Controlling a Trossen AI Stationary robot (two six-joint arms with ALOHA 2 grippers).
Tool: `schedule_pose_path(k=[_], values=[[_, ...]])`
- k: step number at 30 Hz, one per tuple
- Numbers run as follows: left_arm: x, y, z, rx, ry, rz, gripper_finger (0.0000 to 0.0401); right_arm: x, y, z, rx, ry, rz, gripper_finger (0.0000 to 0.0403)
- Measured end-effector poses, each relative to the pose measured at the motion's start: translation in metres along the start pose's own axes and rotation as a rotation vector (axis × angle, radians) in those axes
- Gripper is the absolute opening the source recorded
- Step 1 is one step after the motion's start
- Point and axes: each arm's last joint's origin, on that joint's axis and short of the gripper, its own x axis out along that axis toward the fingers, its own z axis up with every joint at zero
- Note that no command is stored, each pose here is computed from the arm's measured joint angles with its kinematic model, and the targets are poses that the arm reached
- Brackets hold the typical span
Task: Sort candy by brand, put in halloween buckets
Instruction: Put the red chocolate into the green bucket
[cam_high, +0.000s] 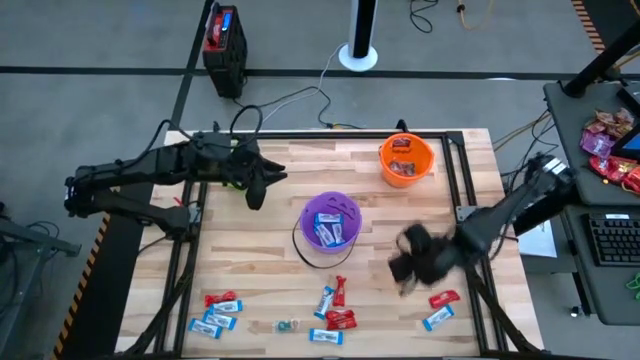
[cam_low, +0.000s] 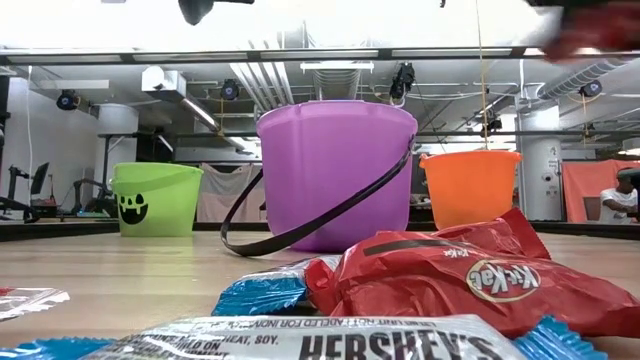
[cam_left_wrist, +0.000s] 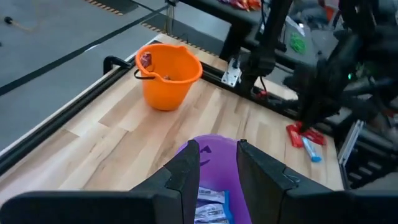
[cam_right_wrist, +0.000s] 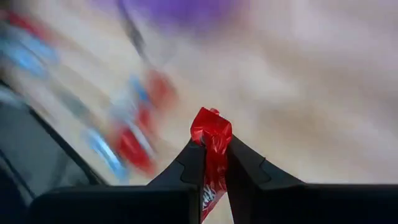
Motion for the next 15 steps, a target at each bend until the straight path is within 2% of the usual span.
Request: schedule_pose_path(k=[4, 9, 12, 15], values=[[-0.011, 0.001, 0.003, -0.071, -0.058, 0.041, 0.009, -0.013, 0.018, 0.069, -0.159, -0.324, 0.11, 0.0031], [-0.035, 0.003, 0.015, -0.167, -0.245, 0.099, 0.009, -0.002, 0.045, 0.153, -0.394, -0.694, 0.249, 0.0031], [-0.054, 0.004, 0.021, -0.209, -0.341, 0.074, 0.009, 0.007, 0.053, 0.189, -0.451, -0.867, 0.339, 0.0031], [-0.073, 0.005, 0.023, -0.245, -0.407, 0.039, 0.009, 0.022, 0.058, 0.213, -0.522, -0.969, 0.433, 0.0031]])
